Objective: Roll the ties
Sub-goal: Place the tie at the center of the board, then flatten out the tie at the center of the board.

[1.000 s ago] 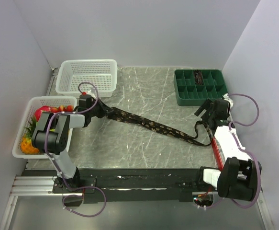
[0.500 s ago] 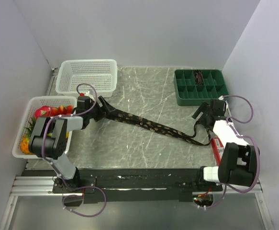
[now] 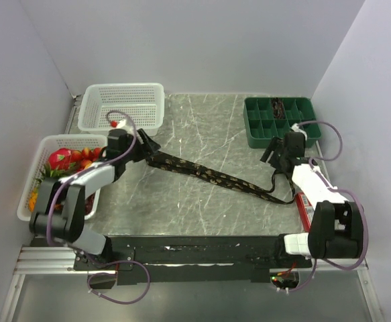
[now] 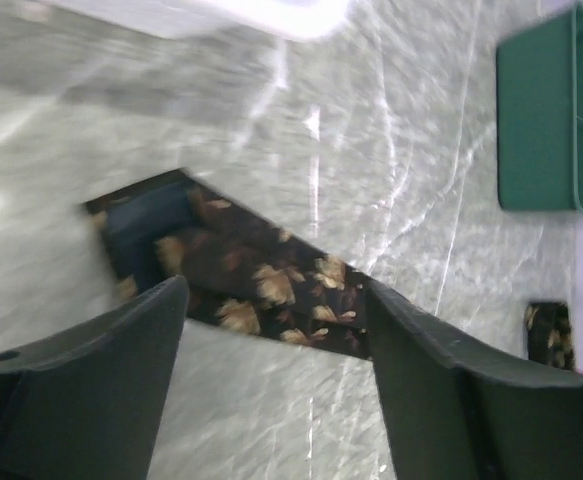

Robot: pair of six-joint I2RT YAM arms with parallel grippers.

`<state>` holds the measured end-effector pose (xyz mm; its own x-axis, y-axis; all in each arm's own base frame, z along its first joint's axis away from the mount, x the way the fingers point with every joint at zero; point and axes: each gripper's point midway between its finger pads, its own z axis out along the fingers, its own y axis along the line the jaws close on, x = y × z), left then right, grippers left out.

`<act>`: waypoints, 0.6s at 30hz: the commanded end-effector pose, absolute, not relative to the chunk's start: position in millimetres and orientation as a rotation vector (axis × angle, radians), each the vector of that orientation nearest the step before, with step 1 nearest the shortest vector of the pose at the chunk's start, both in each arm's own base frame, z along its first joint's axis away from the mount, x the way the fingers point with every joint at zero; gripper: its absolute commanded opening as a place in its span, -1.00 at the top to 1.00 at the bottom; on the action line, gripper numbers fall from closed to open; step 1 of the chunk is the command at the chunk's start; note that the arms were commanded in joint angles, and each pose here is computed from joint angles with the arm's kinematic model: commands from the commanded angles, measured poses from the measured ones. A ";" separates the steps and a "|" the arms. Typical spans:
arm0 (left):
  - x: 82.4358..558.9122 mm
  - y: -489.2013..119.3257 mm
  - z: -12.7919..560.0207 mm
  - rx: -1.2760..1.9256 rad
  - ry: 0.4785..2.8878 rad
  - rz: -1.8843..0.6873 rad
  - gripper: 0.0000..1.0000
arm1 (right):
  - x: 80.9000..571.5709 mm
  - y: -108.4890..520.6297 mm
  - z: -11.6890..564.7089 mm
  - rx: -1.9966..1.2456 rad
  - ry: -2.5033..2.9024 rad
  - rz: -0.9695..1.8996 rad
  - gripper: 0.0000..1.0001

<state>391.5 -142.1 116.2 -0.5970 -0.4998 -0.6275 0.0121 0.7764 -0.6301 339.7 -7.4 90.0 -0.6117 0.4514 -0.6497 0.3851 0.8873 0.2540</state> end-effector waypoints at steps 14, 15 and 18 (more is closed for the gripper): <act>408.7 -166.9 4.5 -0.515 2.287 -0.799 0.98 | 361.5 19.4 67.4 0.514 2.435 0.205 1.00; 405.3 -158.4 -0.1 -0.558 2.301 -0.772 0.98 | 361.3 26.5 65.0 0.481 2.453 0.200 1.00; 400.8 -126.8 -8.6 -0.676 2.303 -0.642 0.98 | 357.3 25.3 58.8 0.464 2.473 0.153 1.00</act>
<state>416.1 -178.0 26.1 -0.7027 -0.5303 -0.4743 -0.0763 0.7190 -0.6908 351.6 24.6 52.3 -0.7466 0.4061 -0.5270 0.3111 0.9132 0.2631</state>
